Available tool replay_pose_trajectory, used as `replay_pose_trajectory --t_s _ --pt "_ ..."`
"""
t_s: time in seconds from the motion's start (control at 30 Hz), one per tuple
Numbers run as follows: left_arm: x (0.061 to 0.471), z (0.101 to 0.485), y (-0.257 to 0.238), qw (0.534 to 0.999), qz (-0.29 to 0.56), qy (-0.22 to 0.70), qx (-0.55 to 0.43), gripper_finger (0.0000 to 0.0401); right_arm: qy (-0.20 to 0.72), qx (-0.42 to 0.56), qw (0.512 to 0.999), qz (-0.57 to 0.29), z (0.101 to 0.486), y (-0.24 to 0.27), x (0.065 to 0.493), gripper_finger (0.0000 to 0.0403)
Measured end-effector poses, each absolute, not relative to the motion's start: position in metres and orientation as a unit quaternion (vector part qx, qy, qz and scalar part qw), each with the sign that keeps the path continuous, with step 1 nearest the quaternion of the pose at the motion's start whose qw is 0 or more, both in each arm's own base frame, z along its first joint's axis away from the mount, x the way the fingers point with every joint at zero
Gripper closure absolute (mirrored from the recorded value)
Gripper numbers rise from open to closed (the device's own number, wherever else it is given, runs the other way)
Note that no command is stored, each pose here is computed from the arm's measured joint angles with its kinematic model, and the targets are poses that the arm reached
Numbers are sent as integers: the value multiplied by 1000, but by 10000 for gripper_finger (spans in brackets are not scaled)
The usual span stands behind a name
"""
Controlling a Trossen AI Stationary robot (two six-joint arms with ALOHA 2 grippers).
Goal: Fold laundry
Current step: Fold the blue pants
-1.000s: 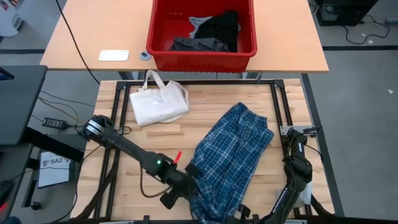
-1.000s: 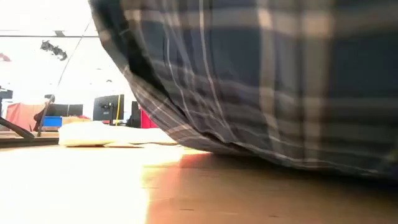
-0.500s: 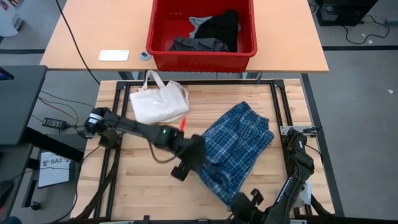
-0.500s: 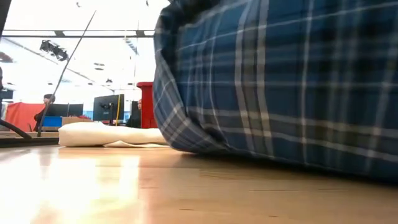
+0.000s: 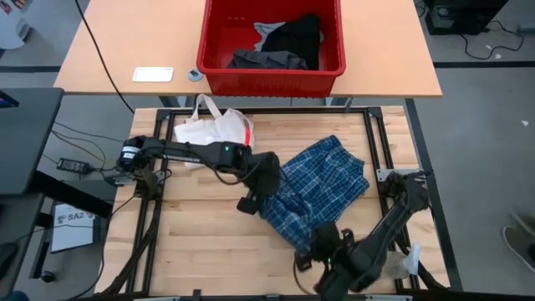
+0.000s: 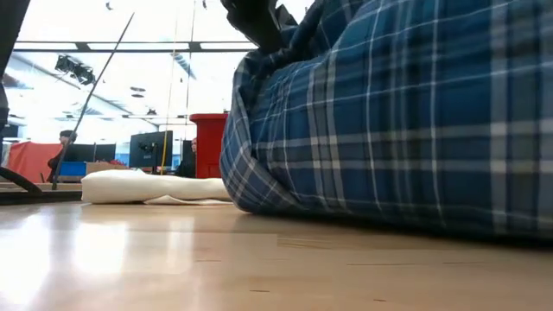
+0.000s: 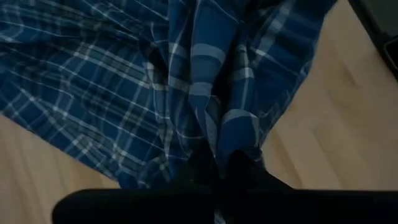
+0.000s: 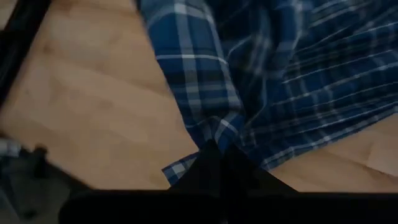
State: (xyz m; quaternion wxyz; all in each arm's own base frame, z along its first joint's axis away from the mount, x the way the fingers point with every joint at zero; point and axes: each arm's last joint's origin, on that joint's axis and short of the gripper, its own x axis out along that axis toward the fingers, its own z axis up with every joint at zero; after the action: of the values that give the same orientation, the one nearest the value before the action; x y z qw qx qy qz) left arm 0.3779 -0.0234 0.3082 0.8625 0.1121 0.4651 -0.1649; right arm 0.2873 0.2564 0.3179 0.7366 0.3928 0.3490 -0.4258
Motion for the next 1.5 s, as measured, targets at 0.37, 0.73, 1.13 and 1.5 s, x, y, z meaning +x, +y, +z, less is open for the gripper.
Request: replay_pose_trajectory --t_s 0.37,0.73,1.13,1.5 --pt "396 297 26 882 -122 440 118 395 444 399 628 -500 299 201 273 398" --pt "430 242 59 880 -122 445 116 391 486 373 590 -526 251 167 269 399" --pt "449 199 87 880 -99 443 142 269 479 359 542 -590 190 141 258 373" --pt "440 235 89 888 -39 422 176 125 464 414 522 -584 203 142 255 188"
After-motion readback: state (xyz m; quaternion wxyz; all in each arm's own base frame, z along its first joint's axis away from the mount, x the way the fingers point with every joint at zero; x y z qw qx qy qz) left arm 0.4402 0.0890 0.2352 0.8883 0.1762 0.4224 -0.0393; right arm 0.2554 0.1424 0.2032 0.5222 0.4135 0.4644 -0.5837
